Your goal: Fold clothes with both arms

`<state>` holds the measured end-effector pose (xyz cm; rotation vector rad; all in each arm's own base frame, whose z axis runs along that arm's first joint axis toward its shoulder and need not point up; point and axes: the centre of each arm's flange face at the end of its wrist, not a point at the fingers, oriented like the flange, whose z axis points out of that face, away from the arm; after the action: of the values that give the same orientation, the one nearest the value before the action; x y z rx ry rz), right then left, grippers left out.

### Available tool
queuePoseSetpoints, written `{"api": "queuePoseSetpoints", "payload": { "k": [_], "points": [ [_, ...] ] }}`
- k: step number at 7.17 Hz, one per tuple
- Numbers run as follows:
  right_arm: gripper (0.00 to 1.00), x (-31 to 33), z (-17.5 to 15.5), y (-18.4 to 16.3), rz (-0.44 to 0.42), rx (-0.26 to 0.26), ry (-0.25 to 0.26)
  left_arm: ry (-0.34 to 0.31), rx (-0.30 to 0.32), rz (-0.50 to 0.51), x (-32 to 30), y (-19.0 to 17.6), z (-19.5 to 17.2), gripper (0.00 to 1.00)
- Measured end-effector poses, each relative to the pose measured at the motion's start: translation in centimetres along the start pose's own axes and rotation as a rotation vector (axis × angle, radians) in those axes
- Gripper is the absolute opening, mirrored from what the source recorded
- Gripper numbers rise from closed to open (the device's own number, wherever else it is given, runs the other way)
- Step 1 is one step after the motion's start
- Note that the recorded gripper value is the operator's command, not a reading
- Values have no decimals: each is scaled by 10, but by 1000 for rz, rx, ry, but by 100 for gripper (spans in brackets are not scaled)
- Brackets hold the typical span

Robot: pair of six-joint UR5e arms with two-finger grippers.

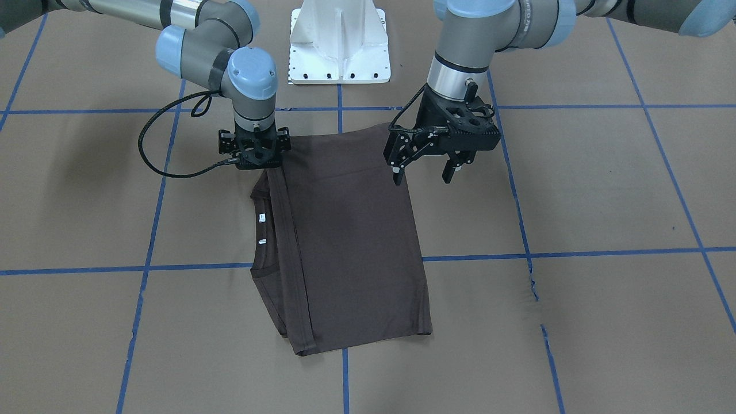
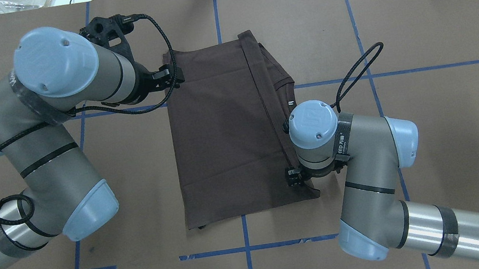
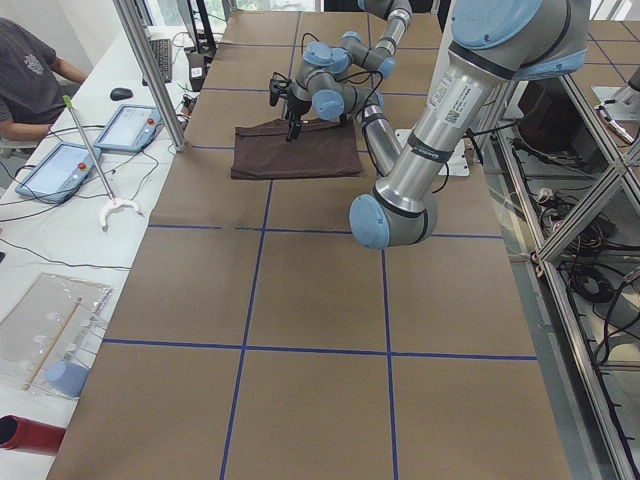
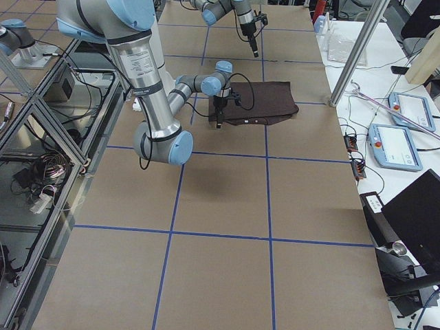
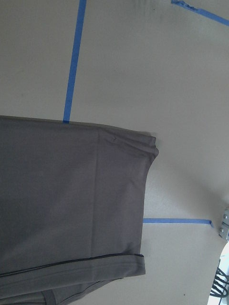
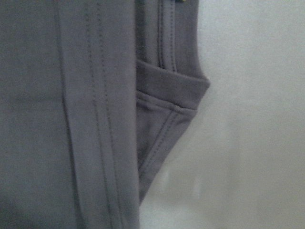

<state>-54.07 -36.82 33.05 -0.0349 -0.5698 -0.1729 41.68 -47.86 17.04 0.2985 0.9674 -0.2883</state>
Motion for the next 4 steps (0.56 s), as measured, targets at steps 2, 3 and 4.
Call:
{"api": "queuePoseSetpoints", "payload": {
  "k": [2, 3, 4],
  "points": [
    [100, 17, 3, -7, 15, 1, 14, 1, 1, 0, 0, 0, 0, 100],
    [100, 25, 4, -11, 23, 3, 19, 2, 0, 0, 0, 0, 0, 100],
    [100, 33, 5, -15, 33, 7, 26, 1, 1, 0, 0, 0, 0, 100]
  ]
}}
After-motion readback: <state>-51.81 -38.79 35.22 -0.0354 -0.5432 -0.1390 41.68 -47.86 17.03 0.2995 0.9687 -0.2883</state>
